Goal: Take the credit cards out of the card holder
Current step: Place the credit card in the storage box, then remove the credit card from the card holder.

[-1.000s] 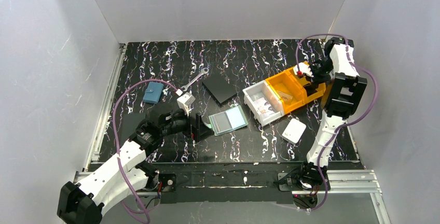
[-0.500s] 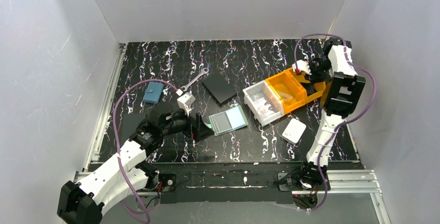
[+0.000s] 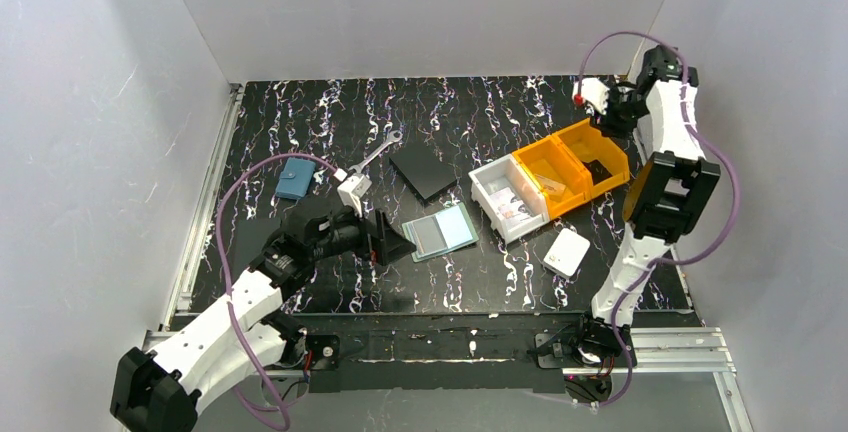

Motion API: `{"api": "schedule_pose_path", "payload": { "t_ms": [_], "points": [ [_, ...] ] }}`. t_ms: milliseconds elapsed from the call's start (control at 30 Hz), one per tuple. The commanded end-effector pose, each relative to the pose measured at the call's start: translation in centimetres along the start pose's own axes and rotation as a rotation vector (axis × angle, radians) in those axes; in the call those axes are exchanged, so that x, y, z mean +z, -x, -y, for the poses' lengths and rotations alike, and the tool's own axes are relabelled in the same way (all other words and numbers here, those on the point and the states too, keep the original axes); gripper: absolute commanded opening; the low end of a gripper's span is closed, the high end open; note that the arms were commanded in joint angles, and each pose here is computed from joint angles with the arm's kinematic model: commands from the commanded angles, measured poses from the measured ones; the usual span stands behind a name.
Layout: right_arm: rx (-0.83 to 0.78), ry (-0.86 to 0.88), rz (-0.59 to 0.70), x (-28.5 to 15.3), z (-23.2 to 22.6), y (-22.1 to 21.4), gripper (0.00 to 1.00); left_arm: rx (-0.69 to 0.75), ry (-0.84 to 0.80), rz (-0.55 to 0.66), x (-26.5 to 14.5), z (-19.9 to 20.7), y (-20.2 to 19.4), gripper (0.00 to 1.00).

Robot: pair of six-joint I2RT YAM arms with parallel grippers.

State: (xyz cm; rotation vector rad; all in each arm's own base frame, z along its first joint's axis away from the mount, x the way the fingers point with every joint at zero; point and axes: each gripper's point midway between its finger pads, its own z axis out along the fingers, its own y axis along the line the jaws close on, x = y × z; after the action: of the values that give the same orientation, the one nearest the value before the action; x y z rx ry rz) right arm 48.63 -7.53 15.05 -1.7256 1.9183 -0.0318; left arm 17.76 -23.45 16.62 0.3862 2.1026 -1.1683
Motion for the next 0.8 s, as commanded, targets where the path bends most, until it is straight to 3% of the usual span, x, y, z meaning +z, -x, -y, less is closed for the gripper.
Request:
{"api": "schedule_pose_path", "payload": {
  "t_ms": [0,167,367,533,767],
  "points": [
    [0.225,0.038,0.255,-6.4,-4.7,8.1,0.59,-0.233,0.055,-0.003,1.0,-0.7,0.0,0.98],
    [0.395,0.254,0.519,-8.3,-15.2,15.8,0.67,-0.404,0.105,-0.049,1.9,-1.9,-1.8,0.98],
    [0.301,0.417,0.559,-6.0,-26.2,23.3,0.69,-0.437,0.133,-0.061,2.5,-1.7,-2.1,0.91],
    [0.165,0.401,0.539,-3.5,-29.8,26.0,0.74,-0.42,0.18,-0.064,3.2,-2.2,-2.5,0.9],
    [0.134,0.485,0.489,-1.1,-32.4,27.2,0.81,-0.407,0.199,-0.053,3.4,-2.3,-2.4,0.89]
  ]
}}
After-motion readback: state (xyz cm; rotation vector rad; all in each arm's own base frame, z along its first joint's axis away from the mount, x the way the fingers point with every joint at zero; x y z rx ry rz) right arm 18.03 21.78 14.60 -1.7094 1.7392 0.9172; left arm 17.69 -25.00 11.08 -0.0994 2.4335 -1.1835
